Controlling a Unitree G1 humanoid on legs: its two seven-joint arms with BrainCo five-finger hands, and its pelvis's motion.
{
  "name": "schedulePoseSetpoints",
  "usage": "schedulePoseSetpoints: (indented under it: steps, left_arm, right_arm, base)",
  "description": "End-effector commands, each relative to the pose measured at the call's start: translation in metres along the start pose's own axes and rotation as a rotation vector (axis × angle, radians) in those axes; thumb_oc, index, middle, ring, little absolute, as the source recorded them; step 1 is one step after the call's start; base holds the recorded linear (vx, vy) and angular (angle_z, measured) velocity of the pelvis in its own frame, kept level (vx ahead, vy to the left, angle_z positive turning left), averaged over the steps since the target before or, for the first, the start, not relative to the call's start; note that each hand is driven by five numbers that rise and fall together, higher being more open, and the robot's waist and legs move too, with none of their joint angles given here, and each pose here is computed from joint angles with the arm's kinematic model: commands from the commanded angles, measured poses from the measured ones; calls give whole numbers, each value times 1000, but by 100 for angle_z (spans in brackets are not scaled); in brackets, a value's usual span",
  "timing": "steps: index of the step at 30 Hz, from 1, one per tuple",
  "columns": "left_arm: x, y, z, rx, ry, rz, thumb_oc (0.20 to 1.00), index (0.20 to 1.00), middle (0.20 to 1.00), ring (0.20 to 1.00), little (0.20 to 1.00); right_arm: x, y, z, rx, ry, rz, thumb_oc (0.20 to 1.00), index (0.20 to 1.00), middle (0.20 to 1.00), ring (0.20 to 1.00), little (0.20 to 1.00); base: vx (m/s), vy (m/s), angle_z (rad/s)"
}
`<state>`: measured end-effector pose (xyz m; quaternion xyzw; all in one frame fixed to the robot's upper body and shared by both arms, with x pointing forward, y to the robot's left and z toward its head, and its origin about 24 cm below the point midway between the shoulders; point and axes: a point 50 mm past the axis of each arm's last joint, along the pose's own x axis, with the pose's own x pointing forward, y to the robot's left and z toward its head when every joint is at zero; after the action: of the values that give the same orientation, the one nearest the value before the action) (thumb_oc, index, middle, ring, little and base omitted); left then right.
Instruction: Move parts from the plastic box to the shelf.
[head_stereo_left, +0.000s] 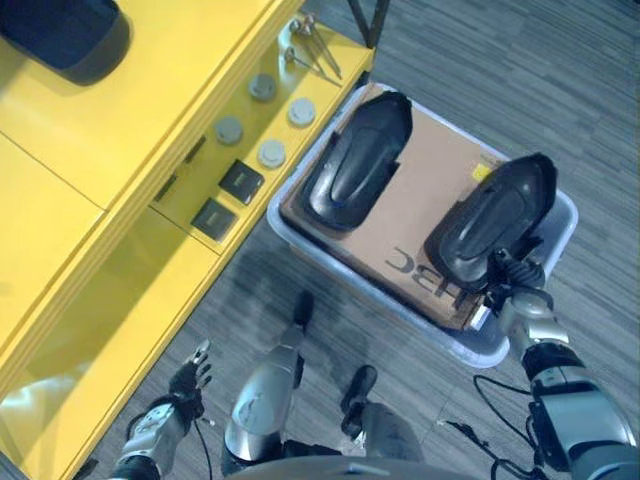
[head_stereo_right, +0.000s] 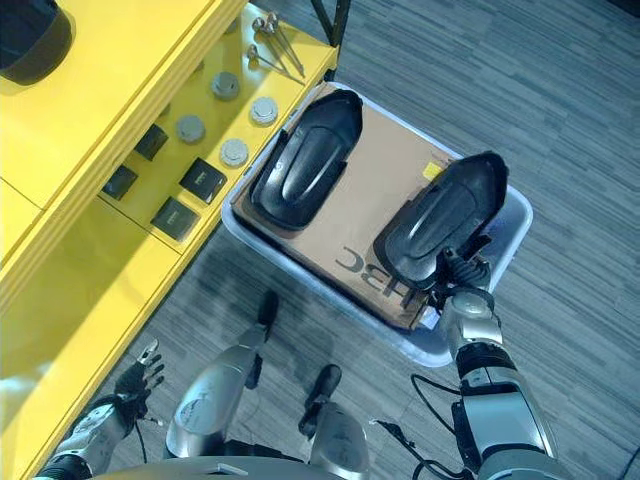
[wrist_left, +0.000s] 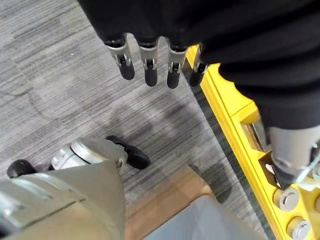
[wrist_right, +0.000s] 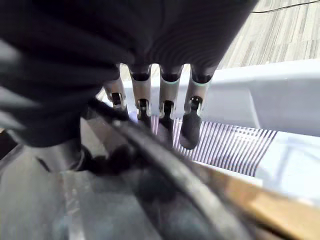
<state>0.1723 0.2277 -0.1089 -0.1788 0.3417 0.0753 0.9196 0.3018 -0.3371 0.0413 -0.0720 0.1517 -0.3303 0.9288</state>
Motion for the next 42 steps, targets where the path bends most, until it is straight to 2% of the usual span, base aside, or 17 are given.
schedulePoseSetpoints:
  steps: [1, 5, 7, 14, 16, 19, 22, 25, 26, 34, 42]
  left_arm:
    - [-2, -8, 9, 7, -53, -81, 1000, 1000, 1000, 1000, 1000]
    - [-5, -30, 34, 44, -145, -241, 1000, 1000, 1000, 1000, 1000]
    - [-13, -54, 61, 53, -234, -377, 1000, 1000, 1000, 1000, 1000]
    - [-27, -91, 99, 13, -375, -561, 1000, 1000, 1000, 1000, 1000]
    - [-29, -106, 104, -21, -352, -626, 1000, 1000, 1000, 1000, 1000]
    - [-23, -126, 105, 7, -308, -653, 1000, 1000, 1000, 1000, 1000]
    - [-10, -153, 111, 80, -266, -609, 1000, 1000, 1000, 1000, 1000]
    - [-3, -163, 113, 92, -227, -597, 1000, 1000, 1000, 1000, 1000]
    - [1, -178, 118, 141, -232, -620, 1000, 1000, 1000, 1000, 1000]
    - [-7, -240, 140, 148, -263, -715, 1000, 1000, 1000, 1000, 1000]
    - [-14, -270, 147, 179, -263, -785, 1000, 1000, 1000, 1000, 1000]
  right_arm:
    - [-2, 6, 17, -58, -103, 58, 200, 200, 200, 200, 200]
    - [-9, -2, 10, -68, -136, 34, 200, 200, 200, 200, 200]
    - [-18, -7, 4, -74, -162, 35, 200, 200, 200, 200, 200]
    - [-31, -1, -3, -104, -203, 104, 200, 200, 200, 200, 200]
    - [-36, 10, 1, -93, -220, 142, 200, 200, 200, 200, 200]
    - [-41, 27, 8, -70, -247, 208, 200, 200, 200, 200, 200]
    - [-52, 57, 26, -64, -298, 309, 200, 200, 200, 200, 200]
    - [-57, 72, 35, -54, -315, 352, 200, 200, 200, 200, 200]
    - [-63, 85, 44, -42, -335, 399, 200, 200, 200, 200, 200]
    - [-77, 127, 60, -32, -350, 525, 200, 200, 200, 200, 200]
    - [-91, 153, 57, -61, -318, 631, 200, 200, 200, 200, 200]
  base:
    - [58, -26, -7]
    - [97, -19, -1]
    - [72, 1, -12]
    - [68, -10, -8]
    - [37, -25, -18]
    - [21, -18, -14]
    - [30, 2, -22]
    - [24, 17, -35]
    - [17, 21, -30]
    - [1, 8, -17]
    - [10, 7, -7]
